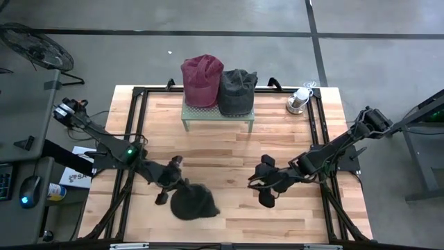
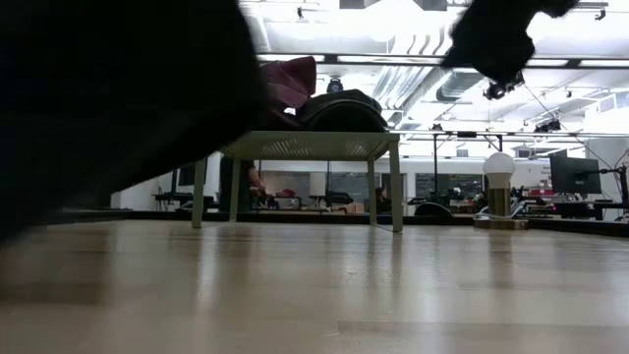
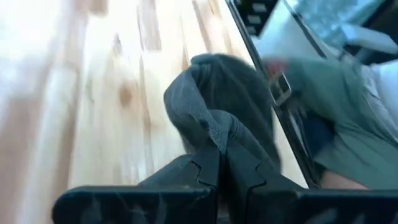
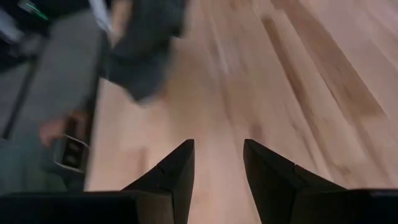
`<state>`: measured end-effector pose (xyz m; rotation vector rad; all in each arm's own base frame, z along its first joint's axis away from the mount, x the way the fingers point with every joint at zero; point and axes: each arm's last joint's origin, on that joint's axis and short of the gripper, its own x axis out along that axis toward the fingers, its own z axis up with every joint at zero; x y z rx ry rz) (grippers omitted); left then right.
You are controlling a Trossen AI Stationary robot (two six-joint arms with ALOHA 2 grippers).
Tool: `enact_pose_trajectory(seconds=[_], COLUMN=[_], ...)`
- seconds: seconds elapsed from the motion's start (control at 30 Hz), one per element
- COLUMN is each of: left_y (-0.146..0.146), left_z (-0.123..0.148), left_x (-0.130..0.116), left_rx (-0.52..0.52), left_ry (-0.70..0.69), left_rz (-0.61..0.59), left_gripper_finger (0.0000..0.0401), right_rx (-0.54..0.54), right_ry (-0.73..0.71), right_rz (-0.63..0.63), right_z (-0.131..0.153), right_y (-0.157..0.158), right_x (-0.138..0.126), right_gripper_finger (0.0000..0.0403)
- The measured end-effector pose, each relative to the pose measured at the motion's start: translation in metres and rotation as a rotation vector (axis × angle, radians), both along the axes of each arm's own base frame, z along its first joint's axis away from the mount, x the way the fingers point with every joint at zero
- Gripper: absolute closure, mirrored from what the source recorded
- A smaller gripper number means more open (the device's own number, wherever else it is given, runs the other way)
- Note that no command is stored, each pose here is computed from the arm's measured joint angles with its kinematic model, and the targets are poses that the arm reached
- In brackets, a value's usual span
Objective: Pick & Place hat
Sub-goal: Stack the black caps on top of black cap on the shelf
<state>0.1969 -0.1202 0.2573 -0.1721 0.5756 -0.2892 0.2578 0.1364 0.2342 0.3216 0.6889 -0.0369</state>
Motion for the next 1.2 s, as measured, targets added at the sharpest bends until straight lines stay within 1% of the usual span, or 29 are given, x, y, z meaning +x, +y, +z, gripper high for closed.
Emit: enact_pose_trajectory(seconds=[0.07, 0.2, 0.27, 0.37, 0.47, 0.53, 0.6, 0.8, 1.03, 1.2], left_y=[-0.005, -0.012, -0.015, -0.019, -0.024, -0.027, -0.031, -0.041, -0.053, -0.059], left_z=[0.01, 0.025, 0.031, 0.038, 0.044, 0.048, 0.052, 0.056, 0.053, 0.048], left_x=[-0.001, -0.005, -0.007, -0.009, -0.011, -0.01, -0.009, 0.002, 0.015, 0.023], left_rx=[0.031, 0.109, 0.146, 0.178, 0.215, 0.234, 0.253, 0.316, 0.429, 0.517], left_ry=[-0.052, -0.153, -0.199, -0.267, -0.342, -0.39, -0.437, -0.535, -0.62, -0.642], left_rz=[0.04, 0.164, 0.23, 0.313, 0.339, 0.36, 0.355, 0.331, 0.34, 0.408], left_gripper_finger=[0.04, 0.0401, 0.0401, 0.0401, 0.0401, 0.0401, 0.0401, 0.0401, 0.0401, 0.0401], right_rx=[0.009, 0.0, -0.032, -0.109, -0.181, -0.212, -0.232, -0.298, -0.429, -0.484], right_ry=[-0.064, -0.203, -0.268, -0.345, -0.407, -0.441, -0.473, -0.559, -0.632, -0.676], right_rz=[0.024, 0.056, 0.045, -0.004, -0.062, -0.101, -0.122, -0.08, -0.023, -0.056], right_z=[0.005, 0.016, 0.021, 0.027, 0.032, 0.035, 0.037, 0.036, 0.029, 0.03], right_y=[0.004, 0.014, 0.018, 0.024, 0.029, 0.031, 0.034, 0.044, 0.053, 0.055], right_x=[0.002, 0.005, 0.005, 0.003, 0.0, -0.002, -0.001, 0.007, 0.018, 0.021], right_gripper_finger=[0.0272, 0.0272, 0.0272, 0.0272, 0.0272, 0.0272, 0.0272, 0.0272, 0.0272, 0.0272])
